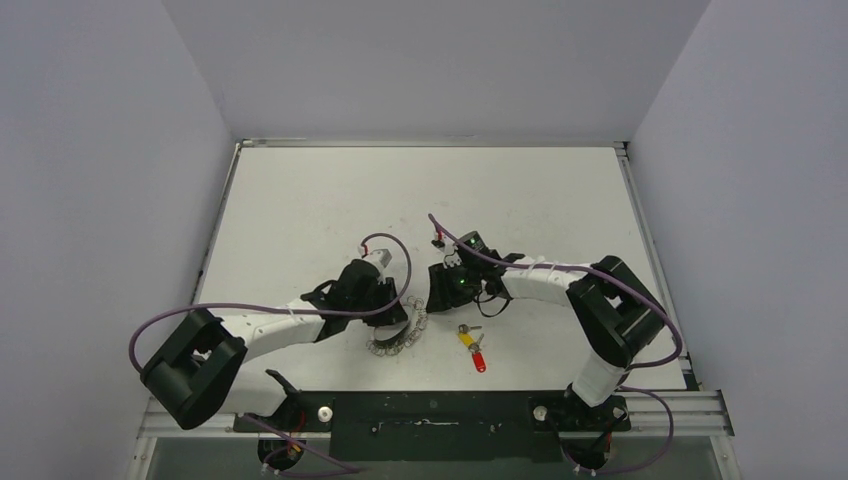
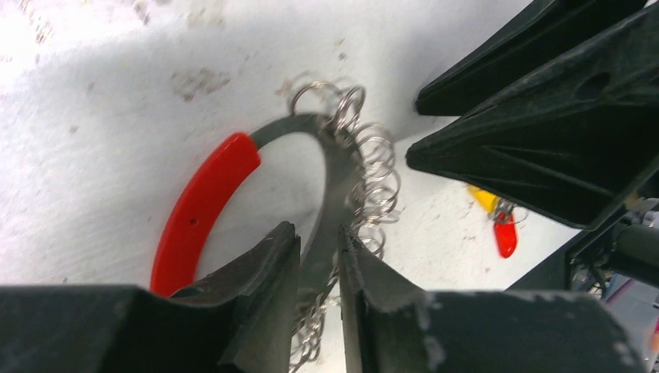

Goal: Put the keys on the keyring

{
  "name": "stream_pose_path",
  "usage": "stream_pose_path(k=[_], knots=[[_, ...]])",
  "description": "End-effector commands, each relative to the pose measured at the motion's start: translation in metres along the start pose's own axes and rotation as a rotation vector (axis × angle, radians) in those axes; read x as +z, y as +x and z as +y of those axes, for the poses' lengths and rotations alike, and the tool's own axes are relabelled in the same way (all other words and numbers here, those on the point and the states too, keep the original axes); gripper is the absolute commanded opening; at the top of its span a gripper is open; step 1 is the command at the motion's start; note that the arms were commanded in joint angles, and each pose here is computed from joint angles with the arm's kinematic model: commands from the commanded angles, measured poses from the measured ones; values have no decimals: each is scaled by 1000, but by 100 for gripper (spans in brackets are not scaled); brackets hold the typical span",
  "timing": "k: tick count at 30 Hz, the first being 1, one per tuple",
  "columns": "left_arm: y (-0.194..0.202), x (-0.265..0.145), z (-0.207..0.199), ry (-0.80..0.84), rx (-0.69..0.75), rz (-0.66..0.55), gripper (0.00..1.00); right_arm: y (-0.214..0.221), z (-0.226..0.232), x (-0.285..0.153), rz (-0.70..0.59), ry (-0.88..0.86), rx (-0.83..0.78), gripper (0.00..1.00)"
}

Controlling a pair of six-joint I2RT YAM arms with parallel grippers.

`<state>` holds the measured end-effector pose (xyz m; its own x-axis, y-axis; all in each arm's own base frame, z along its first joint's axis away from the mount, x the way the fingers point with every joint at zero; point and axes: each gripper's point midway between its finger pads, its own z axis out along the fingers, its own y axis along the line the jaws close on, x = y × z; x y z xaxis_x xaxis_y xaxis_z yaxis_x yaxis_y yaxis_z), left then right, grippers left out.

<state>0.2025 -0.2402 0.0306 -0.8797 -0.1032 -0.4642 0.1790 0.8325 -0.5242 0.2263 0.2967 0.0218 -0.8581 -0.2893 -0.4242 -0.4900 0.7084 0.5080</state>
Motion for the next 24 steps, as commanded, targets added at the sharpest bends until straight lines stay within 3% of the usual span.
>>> stream_pose_path(k=[1,9,17,21,24], knots=[[-35,9,-37,99,23,-66,26,-27,11,-18,-106,-62,3,38],[-47,33,-51,138,-20,-73,27,-25,-2,-29,-120,-55,33,38],[-49,50,-50,124,-27,-55,15,-22,-9,-33,-115,-49,41,38],[-48,51,-50,120,-8,-46,0,-23,-10,-35,-119,-49,40,38],[-48,49,-53,134,22,-34,0,-24,-9,-36,-122,-51,37,38]])
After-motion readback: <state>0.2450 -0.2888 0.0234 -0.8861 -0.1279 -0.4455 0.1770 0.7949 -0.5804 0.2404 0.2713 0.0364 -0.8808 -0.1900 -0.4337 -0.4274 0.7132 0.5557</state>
